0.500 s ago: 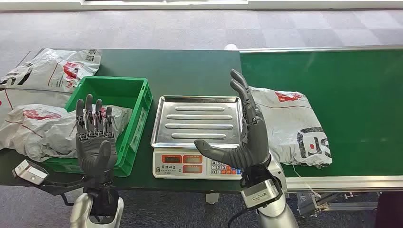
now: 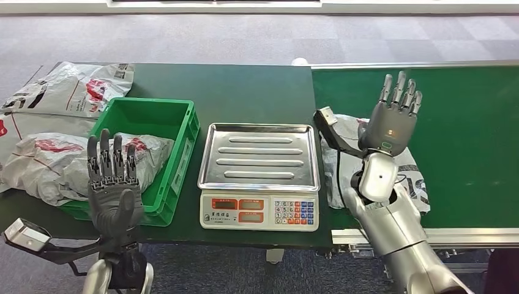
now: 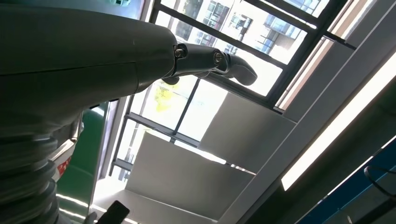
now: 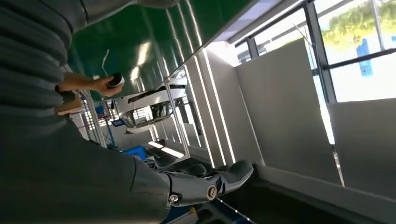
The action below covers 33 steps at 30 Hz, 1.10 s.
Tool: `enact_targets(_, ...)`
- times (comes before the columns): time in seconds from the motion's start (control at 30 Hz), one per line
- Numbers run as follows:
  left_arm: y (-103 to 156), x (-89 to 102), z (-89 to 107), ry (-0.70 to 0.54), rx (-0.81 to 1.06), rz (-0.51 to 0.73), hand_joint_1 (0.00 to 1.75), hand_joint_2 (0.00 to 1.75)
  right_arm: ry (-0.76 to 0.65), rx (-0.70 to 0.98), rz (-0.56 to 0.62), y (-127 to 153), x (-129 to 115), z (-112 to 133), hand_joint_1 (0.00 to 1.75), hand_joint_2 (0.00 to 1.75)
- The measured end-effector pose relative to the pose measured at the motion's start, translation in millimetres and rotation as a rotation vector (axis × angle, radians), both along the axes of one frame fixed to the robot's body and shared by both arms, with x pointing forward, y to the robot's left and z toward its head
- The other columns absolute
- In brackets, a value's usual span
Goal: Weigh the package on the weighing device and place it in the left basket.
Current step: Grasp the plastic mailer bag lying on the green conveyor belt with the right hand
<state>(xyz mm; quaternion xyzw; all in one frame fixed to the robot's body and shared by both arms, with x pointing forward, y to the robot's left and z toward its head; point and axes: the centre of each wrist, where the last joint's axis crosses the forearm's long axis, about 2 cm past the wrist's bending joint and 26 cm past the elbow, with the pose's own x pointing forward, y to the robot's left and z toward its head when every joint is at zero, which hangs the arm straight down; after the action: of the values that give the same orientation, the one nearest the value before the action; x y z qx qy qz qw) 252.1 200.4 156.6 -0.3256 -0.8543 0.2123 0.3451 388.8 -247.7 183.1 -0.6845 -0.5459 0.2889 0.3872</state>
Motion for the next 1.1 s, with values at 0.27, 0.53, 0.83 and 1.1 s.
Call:
enact_targets(0.27, 3.9, -7.7, 1.6, 0.008, 0.004, 0.017, 0.00, 1.75, 0.158, -0.124, -0.112, -65.1, 28.2, -20.9, 0.00, 1.75)
enact_targets(0.53, 8.3, -15.0, 5.8, 0.012, 0.011, 0.052, 0.00, 1.75, 0.267, -0.176, -0.232, -105.8, 33.2, -35.0, 0.00, 1.75)
enact_targets(0.83, 12.1, -18.4, 7.7, -0.026, 0.026, 0.059, 0.00, 1.75, 0.836, 0.279, 0.054, -133.3, 31.4, -50.8, 0.00, 1.75)
enact_targets(1.1, 15.4, -21.9, 7.8, -0.028, 0.042, 0.060, 0.00, 1.75, 0.960, 0.409, 0.137, -139.6, 27.5, -58.0, 0.00, 1.75)
